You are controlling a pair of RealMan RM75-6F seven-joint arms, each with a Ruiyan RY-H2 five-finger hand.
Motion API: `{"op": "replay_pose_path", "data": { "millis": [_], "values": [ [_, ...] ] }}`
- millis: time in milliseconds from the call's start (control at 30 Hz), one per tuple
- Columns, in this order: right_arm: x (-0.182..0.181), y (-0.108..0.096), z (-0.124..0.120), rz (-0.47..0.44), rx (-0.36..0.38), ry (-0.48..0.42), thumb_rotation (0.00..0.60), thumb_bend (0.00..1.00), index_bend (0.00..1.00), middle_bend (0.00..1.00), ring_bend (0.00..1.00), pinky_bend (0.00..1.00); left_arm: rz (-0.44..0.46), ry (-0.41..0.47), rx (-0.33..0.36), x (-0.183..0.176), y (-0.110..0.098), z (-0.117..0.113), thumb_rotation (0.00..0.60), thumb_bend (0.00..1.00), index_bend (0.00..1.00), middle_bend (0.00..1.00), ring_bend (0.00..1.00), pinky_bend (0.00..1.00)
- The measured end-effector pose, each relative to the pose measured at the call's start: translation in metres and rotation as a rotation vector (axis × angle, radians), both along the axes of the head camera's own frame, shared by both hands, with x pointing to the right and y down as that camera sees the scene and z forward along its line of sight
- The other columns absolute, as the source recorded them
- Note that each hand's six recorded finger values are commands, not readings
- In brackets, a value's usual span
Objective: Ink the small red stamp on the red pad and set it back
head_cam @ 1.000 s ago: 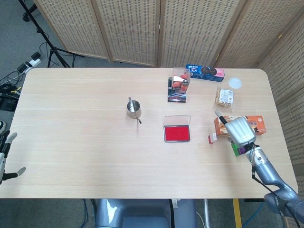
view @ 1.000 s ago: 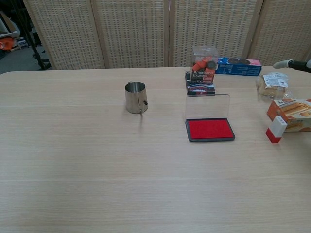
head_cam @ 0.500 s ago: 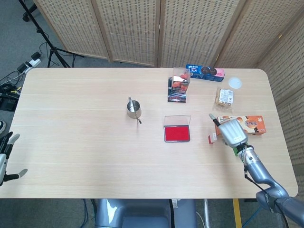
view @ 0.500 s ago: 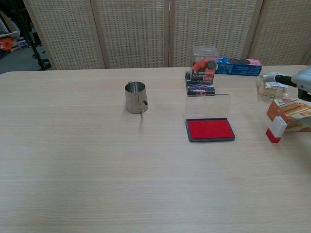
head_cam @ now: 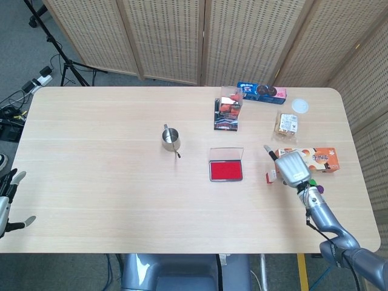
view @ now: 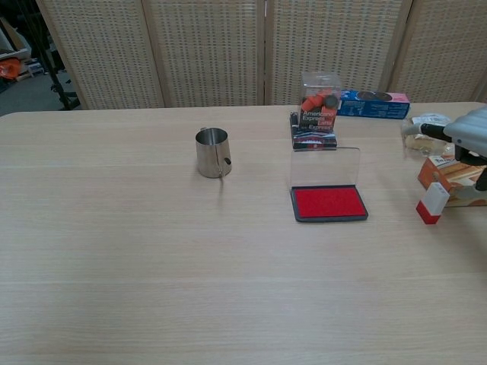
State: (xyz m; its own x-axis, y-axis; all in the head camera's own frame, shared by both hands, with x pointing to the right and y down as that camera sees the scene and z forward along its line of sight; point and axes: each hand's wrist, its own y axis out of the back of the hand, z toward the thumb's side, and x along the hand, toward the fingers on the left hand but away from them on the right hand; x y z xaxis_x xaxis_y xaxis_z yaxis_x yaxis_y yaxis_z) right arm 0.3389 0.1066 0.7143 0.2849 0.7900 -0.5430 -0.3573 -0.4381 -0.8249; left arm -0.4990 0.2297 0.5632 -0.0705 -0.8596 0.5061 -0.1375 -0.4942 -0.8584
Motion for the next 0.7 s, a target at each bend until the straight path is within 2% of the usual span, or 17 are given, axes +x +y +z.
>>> {"op": "replay_pose_path", "data": {
  "millis": [533,700],
  "values": [
    [-0.014,-0.006,0.011,0.000,-0.005,0.033,0.600,0.00,0.00,0.95,1.00,1.00,-0.002,0.001,-0.009,-0.003,0.002,0.001,0.600,0.00,0.00,0.00,0.00,0.00],
    [-0.023,-0.006,0.012,0.002,-0.010,0.015,0.600,0.00,0.00,0.95,1.00,1.00,-0.001,0.002,-0.004,-0.002,0.003,0.000,0.600,0.00,0.00,0.00,0.00,0.00]
  ]
}}
